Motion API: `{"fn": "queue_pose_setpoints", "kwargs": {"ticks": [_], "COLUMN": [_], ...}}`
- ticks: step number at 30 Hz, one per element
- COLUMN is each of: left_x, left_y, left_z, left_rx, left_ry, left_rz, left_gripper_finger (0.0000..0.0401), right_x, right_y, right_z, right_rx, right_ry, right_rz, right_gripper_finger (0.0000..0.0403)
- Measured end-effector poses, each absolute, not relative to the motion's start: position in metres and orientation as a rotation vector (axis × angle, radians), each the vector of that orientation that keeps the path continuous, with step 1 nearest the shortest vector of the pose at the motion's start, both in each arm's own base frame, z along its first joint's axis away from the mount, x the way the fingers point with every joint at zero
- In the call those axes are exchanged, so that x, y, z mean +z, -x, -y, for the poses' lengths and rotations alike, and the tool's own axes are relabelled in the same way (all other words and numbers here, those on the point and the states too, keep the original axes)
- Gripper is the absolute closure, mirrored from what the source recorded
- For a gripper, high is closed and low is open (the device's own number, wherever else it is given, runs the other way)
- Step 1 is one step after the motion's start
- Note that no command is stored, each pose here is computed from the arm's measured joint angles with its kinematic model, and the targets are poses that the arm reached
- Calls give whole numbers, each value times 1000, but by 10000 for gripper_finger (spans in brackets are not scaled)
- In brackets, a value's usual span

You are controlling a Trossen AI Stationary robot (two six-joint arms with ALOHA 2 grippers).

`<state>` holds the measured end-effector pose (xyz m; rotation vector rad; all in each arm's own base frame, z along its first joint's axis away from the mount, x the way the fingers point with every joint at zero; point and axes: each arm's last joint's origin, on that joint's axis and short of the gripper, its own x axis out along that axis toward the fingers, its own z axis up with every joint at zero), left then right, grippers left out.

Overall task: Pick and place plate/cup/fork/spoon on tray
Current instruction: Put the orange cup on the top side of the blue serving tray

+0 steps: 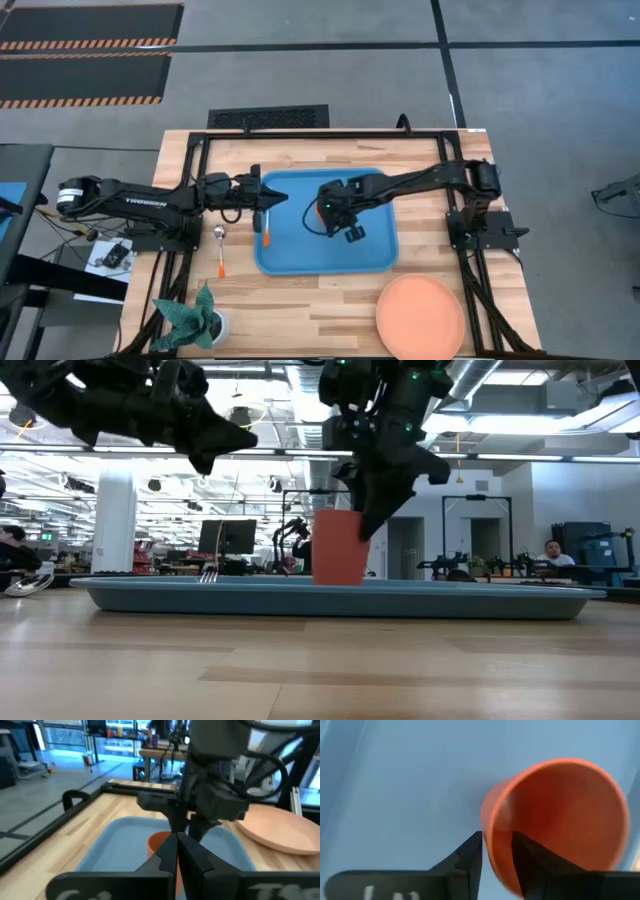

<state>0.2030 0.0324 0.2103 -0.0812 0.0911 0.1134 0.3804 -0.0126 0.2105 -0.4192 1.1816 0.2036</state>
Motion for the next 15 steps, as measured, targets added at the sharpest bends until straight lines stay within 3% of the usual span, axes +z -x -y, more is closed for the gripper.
{"fn": "queue_pose_setpoints", "kwargs": {"ticks": [12, 15], "left_x": [203, 203], "left_y": [-192, -192], "left_z": [-46, -48], "left_rx": [176, 187], "left_ry": [61, 60], "left_rz": [-83, -83], "left_gripper_finger": [399, 399], "right_x": [222, 237], "right_y": [-371, -359], "right_z": [20, 30], "right_rx": [170, 123], "right_ry": [355, 276], "right_rz": [-1202, -1210], "right_gripper_finger": [387, 390]}}
